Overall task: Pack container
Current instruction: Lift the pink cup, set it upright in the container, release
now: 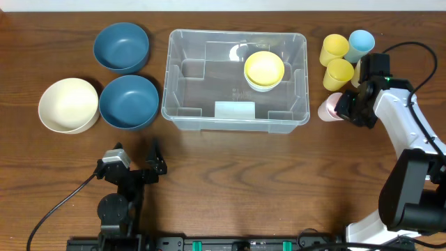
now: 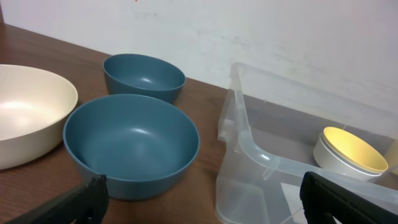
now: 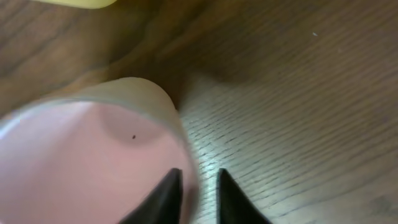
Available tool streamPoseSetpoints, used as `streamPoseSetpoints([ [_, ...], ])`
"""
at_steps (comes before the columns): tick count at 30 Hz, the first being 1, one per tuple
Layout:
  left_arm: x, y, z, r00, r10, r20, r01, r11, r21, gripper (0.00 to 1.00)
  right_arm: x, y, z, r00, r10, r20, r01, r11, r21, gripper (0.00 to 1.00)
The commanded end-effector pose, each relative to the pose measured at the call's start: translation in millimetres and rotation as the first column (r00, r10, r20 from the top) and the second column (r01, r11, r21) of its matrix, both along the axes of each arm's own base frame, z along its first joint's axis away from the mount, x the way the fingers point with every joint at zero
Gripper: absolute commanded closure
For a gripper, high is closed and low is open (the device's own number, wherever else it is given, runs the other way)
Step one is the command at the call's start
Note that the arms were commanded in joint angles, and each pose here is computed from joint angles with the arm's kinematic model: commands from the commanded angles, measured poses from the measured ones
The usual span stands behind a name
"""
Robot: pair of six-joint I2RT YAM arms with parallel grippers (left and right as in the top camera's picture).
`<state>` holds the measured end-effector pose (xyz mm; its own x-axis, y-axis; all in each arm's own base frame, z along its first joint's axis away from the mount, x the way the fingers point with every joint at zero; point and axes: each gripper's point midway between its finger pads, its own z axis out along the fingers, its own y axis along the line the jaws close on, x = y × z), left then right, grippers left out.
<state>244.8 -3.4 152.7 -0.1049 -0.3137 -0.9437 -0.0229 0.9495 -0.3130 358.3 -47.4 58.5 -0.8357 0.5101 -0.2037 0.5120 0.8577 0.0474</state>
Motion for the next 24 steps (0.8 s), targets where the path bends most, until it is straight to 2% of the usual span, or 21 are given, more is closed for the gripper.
streamPoseSetpoints([
  [1, -1, 3, -16, 0.999, 0.012, -0.048, -0.012, 1.000, 0.018, 0.02, -4, -3, 1, 1.000, -0.009, -0.007, 0.009, 1.000, -0.004, 0.99],
  [6, -1, 3, -16, 0.999, 0.012, -0.048, -0.012, 1.000, 0.018, 0.02, -5, -3, 18, 1.000, 0.000, -0.016, 0.000, 1.000, -0.006, 0.99],
  [9, -1, 3, -16, 0.999, 0.012, -0.048, -0.012, 1.000, 0.018, 0.02, 0, -3, 51, 0.999, 0.017, 0.027, -0.017, 1.000, -0.015, 0.99],
  [15, -1, 3, -16, 0.999, 0.012, -0.048, -0.012, 1.000, 0.018, 0.02, 6, 0, 141, 0.978, 0.032, 0.206, -0.027, 0.999, -0.026, 0.99],
  [19, -1, 3, -16, 0.999, 0.012, -0.048, -0.012, 1.000, 0.018, 0.02, 2, 10, 184, 0.947, 0.064, 0.314, -0.061, 0.998, -0.020, 0.99],
  [24, -1, 3, -16, 0.999, 0.012, -0.048, -0.012, 1.000, 0.018, 0.02, 5, 66, 213, 0.863, 0.261, 0.433, -0.305, 0.952, 0.033, 0.99],
])
